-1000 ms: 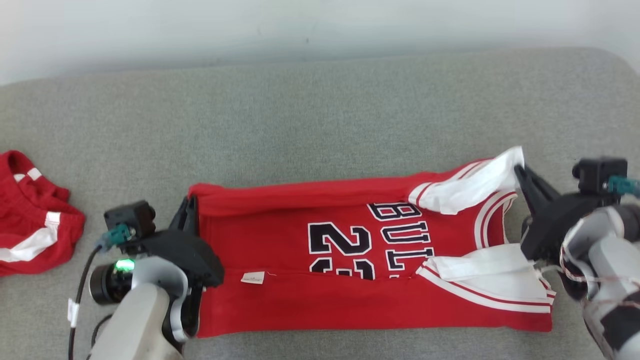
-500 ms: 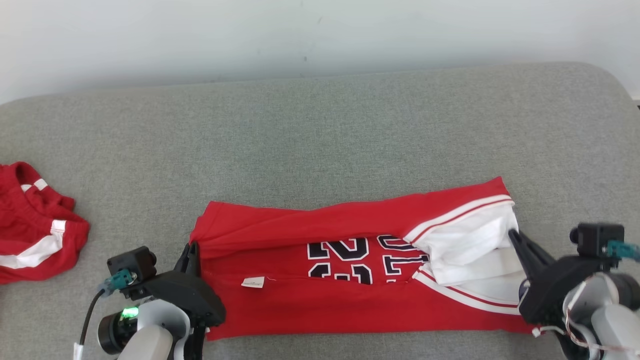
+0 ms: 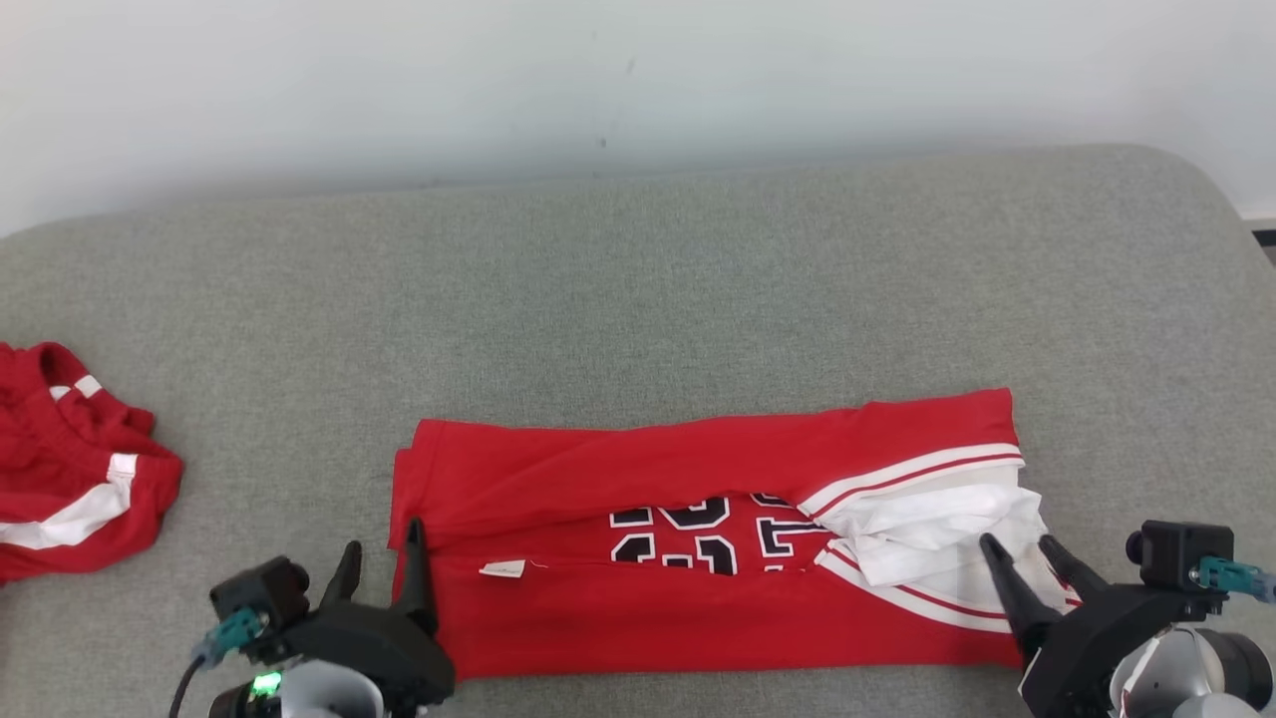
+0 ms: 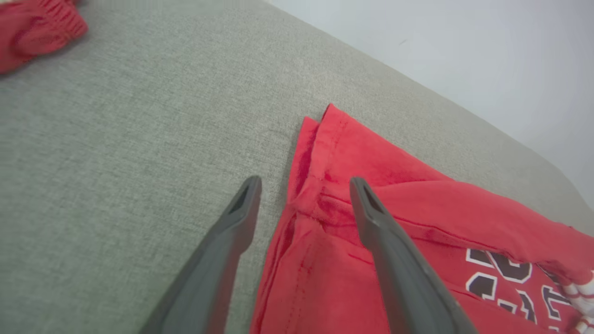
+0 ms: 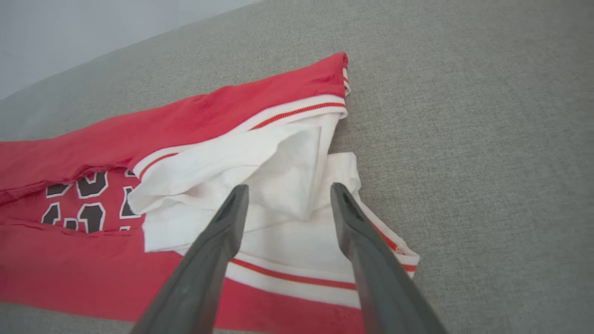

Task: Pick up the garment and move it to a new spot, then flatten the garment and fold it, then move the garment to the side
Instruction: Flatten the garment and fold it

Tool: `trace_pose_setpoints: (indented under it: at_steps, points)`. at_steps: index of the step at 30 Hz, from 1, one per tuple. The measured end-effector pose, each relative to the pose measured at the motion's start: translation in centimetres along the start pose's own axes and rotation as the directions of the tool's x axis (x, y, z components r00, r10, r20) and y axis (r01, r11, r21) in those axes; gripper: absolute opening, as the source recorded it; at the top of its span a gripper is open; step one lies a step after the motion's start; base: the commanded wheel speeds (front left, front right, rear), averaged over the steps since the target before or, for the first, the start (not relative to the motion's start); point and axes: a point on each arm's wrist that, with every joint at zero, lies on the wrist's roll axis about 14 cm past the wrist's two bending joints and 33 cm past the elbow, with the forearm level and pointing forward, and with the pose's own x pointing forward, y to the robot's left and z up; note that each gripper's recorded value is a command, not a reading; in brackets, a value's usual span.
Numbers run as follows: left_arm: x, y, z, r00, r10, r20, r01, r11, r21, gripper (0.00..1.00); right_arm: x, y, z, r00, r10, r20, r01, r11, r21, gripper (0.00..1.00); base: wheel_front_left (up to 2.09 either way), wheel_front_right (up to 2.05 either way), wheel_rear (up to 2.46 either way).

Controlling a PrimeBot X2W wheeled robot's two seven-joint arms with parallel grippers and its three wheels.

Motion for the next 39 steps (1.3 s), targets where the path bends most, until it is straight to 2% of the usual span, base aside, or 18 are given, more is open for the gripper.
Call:
trace_pose_setpoints:
  at_steps: [8, 12, 16, 23, 39]
  points:
    - [-2.6, -0.2, 3.7, 0.979, -0.092, 0.18, 0.079, 0.994, 0.08, 1.0, -1.7, 0.2, 1.3, 0.998, -0.014, 0.059, 0.013, 1.0, 0.023, 1.0, 0.0, 0.0, 0.0]
    - [-5.0, -0.6, 7.5, 0.937, -0.14, 0.32, 0.096, 0.984, 0.148, 1.0, -2.4, 0.4, 1.9, 0.997, -0.017, 0.079, 0.015, 1.0, 0.024, 1.0, 0.0, 0.0, 0.0]
    - [-8.1, 0.3, 8.8, 0.907, -0.139, 0.397, 0.059, 0.977, 0.207, 1.0, -3.0, 0.4, 2.3, 0.996, -0.022, 0.088, 0.019, 0.999, 0.035, 1.0, 0.0, 0.0, 0.0]
    - [-10.1, 2.1, 9.1, 0.899, -0.109, 0.425, -0.023, 0.956, 0.293, 1.0, -2.2, -0.8, 1.8, 0.998, -0.055, 0.019, 0.054, 0.997, 0.051, 1.0, 0.0, 0.0, 0.0]
    - [-10.2, 4.6, 8.5, 0.911, -0.04, 0.41, -0.098, 0.946, 0.31, 1.0, 2.2, -2.2, 1.2, 0.983, -0.09, -0.158, 0.096, 0.995, 0.035, 1.0, 0.0, 0.0, 0.0]
